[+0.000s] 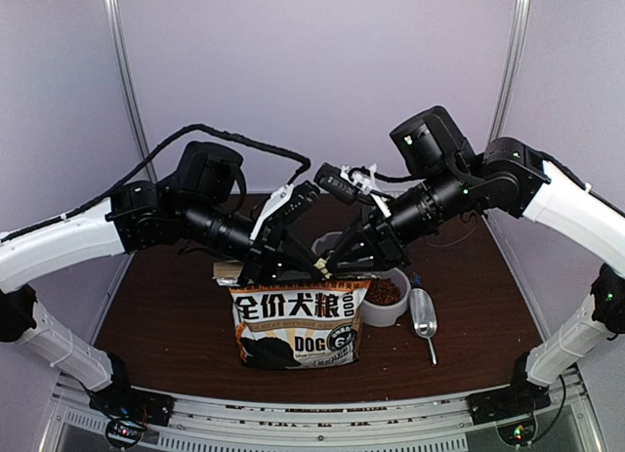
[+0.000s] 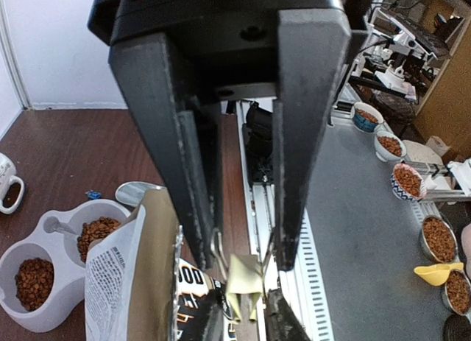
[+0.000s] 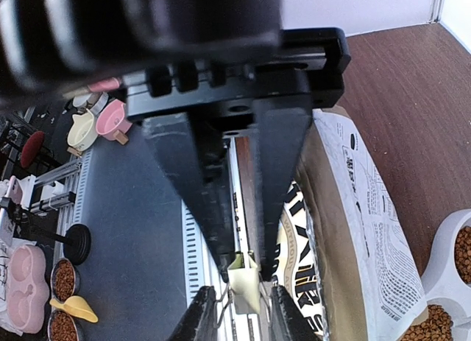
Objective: Serve the pet food
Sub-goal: Pass from the left arm to the right
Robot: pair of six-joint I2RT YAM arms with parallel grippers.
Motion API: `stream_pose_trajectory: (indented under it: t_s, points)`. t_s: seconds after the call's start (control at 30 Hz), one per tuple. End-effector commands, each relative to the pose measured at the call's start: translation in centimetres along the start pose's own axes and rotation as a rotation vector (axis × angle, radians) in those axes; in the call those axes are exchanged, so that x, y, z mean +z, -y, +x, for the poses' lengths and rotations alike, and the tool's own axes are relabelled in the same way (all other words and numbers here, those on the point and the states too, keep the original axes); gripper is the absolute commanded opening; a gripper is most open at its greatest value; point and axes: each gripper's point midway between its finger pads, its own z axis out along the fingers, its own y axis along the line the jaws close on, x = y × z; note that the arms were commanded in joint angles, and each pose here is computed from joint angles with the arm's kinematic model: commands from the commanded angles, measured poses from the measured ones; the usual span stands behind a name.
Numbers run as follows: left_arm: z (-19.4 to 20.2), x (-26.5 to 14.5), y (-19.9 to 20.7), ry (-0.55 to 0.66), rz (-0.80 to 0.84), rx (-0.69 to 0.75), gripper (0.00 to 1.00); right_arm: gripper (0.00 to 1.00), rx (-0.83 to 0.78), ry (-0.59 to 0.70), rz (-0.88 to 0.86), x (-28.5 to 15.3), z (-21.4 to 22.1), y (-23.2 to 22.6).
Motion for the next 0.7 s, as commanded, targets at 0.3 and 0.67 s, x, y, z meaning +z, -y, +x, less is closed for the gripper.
stream_pose_trajectory:
  t_s: [0.3, 0.67]
  points:
    - [-2.6, -6.3, -1.9, 0.128, -0.23, 0.024, 0.8, 0.0, -0.034, 0.056, 0.051, -1.1, -1.5, 0.3]
    - [6.3, -10.2, -6.4, 0.055, -0.433, -0.309, 0.89, 0.0, -0.046, 0.024, 0.053, -0.1, -2.1, 1.1]
